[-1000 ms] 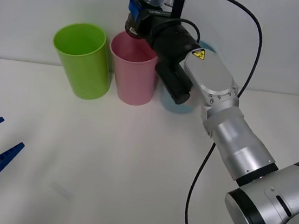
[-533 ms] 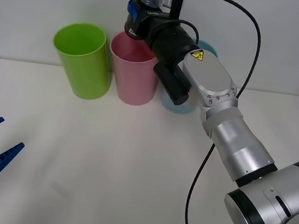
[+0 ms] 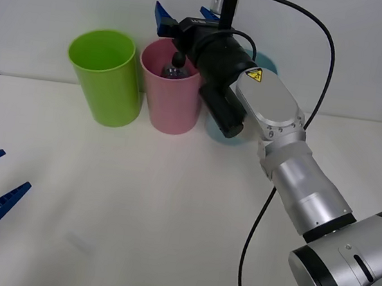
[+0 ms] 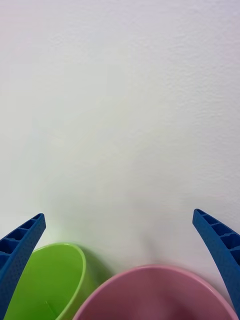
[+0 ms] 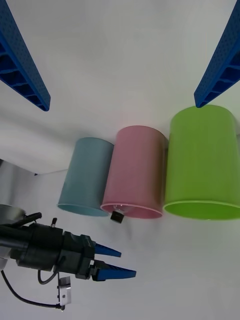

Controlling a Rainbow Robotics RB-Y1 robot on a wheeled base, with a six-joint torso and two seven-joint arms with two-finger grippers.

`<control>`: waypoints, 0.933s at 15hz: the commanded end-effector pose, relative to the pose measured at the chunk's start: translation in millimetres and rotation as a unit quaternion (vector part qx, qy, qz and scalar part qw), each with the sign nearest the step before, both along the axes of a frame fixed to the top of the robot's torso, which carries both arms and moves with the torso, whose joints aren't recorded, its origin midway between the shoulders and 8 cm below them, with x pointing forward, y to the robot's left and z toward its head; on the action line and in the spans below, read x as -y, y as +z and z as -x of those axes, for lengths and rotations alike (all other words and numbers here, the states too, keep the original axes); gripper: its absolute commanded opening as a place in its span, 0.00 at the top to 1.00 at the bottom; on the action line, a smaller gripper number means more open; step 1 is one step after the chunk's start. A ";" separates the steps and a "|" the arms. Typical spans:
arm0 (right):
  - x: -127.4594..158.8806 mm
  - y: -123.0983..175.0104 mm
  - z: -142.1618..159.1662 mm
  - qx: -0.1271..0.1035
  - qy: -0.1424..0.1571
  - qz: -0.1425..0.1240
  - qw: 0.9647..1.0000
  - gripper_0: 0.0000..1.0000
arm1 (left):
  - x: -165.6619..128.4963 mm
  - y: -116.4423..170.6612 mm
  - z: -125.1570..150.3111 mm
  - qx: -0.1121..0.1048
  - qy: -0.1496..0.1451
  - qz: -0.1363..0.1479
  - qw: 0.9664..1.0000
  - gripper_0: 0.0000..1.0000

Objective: Grasp the object on the table and drop it into the matching bin: aluminum can to the light blue bin, PET bottle to the pink bin.

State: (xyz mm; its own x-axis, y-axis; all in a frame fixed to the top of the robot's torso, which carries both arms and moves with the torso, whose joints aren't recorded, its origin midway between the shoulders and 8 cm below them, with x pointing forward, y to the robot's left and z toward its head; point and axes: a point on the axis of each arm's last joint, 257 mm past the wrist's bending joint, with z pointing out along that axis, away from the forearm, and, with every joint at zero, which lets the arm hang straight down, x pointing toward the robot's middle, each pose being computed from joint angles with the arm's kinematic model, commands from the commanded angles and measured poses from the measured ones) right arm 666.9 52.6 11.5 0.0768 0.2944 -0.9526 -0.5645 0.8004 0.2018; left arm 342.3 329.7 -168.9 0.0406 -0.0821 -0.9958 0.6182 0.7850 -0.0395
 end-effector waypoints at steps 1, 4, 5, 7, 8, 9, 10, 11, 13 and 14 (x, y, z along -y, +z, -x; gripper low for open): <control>14.7 -4.6 9.5 0.014 -0.001 0.011 1.000 0.00 | 0.0 0.0 0.0 0.000 0.000 0.000 1.000 0.00; 29.4 -11.0 24.6 0.025 0.002 0.016 1.000 0.00 | 0.0 0.0 0.0 0.000 0.000 0.000 1.000 0.00; 34.7 -15.2 31.3 0.029 0.003 0.021 0.999 0.00 | 0.0 0.0 0.0 0.000 0.000 0.000 1.000 0.00; 42.5 -26.0 44.2 0.033 0.009 0.033 0.999 0.00 | 0.0 0.0 0.0 0.000 0.000 0.000 1.000 0.00; 49.3 -33.2 52.8 0.035 0.011 0.040 0.999 0.00 | 0.0 0.0 0.0 0.000 0.000 0.000 1.000 0.00; 54.9 -38.9 59.9 0.036 0.013 0.046 0.998 0.00 | 0.0 0.0 0.0 0.000 0.000 0.000 1.000 0.00; 61.1 -43.0 68.4 0.039 0.017 0.053 0.998 0.00 | 0.0 0.0 0.0 0.000 0.000 0.000 1.000 0.00; 66.1 -47.7 78.8 0.041 0.026 0.061 0.997 0.00 | 0.0 0.0 0.0 0.000 0.000 0.000 1.000 0.00; 81.1 -56.6 99.4 0.044 0.036 0.075 0.996 0.00 | 0.0 0.0 0.0 0.000 0.000 0.000 1.000 0.00; 90.0 -61.7 112.6 0.044 0.039 0.081 0.995 0.00 | 0.0 0.0 0.0 0.000 0.000 0.000 1.000 0.00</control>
State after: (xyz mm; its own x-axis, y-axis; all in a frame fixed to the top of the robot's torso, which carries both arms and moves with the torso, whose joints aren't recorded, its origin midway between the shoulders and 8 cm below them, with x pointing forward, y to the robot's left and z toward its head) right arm 564.2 -31.5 -47.2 0.1445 0.1537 -0.9775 -0.6317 0.7747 0.0284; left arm 342.2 329.7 -168.9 0.0406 -0.0821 -0.9958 0.6182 0.7851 -0.0395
